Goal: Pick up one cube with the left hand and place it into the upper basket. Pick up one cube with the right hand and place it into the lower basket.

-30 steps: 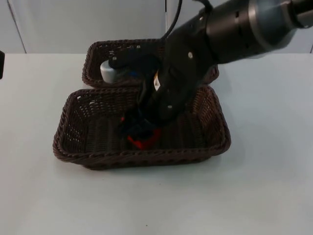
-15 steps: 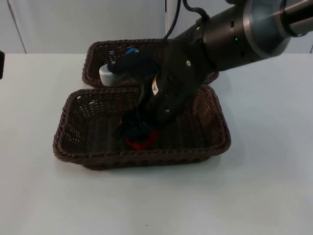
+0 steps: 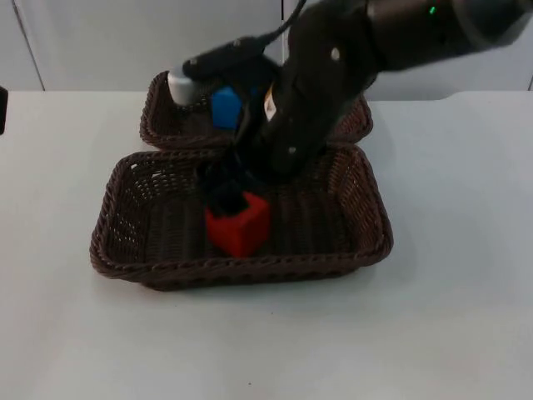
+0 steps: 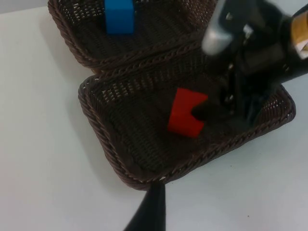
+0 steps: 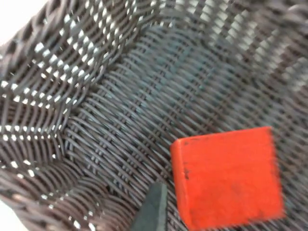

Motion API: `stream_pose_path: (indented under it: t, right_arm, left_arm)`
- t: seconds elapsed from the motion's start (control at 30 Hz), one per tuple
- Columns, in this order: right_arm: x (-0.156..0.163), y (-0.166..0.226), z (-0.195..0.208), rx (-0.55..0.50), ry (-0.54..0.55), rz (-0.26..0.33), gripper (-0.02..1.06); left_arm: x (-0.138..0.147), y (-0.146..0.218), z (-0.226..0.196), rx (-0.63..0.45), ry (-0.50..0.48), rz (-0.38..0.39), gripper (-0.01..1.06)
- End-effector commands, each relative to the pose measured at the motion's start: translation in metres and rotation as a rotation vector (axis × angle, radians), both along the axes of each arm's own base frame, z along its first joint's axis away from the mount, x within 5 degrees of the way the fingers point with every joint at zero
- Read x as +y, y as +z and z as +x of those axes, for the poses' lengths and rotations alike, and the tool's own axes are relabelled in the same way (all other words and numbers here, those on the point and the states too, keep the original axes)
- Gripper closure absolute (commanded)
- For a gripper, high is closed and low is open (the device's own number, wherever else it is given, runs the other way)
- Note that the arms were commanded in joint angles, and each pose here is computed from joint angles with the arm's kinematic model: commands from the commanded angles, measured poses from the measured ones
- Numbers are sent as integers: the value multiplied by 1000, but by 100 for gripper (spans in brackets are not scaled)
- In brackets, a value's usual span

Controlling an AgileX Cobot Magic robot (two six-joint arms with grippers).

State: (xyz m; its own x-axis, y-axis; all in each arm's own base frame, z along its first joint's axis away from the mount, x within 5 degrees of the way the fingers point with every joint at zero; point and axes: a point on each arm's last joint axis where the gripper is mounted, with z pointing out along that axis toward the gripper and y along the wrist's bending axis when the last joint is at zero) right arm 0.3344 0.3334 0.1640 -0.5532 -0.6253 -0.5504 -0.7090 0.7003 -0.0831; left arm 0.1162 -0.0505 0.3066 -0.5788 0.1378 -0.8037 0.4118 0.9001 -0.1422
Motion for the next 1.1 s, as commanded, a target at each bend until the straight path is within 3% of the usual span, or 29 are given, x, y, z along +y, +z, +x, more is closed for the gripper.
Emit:
stream_pose_path:
  t: [0.0, 0.2, 0.53, 0.77, 1.07]
  right_arm:
    - [-4, 24, -2, -20, 1, 4, 26]
    - [-16, 66, -14, -23, -12, -2, 26]
    - [-32, 122, -30, -73, -22, 56, 26]
    - [-34, 127, -31, -77, -29, 67, 26]
    - [-38, 125, -35, -36, -39, 21, 26]
  left_arm:
    - [1, 0, -1, -11, 3, 0, 20]
    - [1, 0, -1, -11, 3, 0, 20]
    - [1, 0, -1, -11, 3, 0, 20]
    - [1, 0, -1, -11, 3, 0, 20]
    - [1, 0, -1, -14, 4, 11, 20]
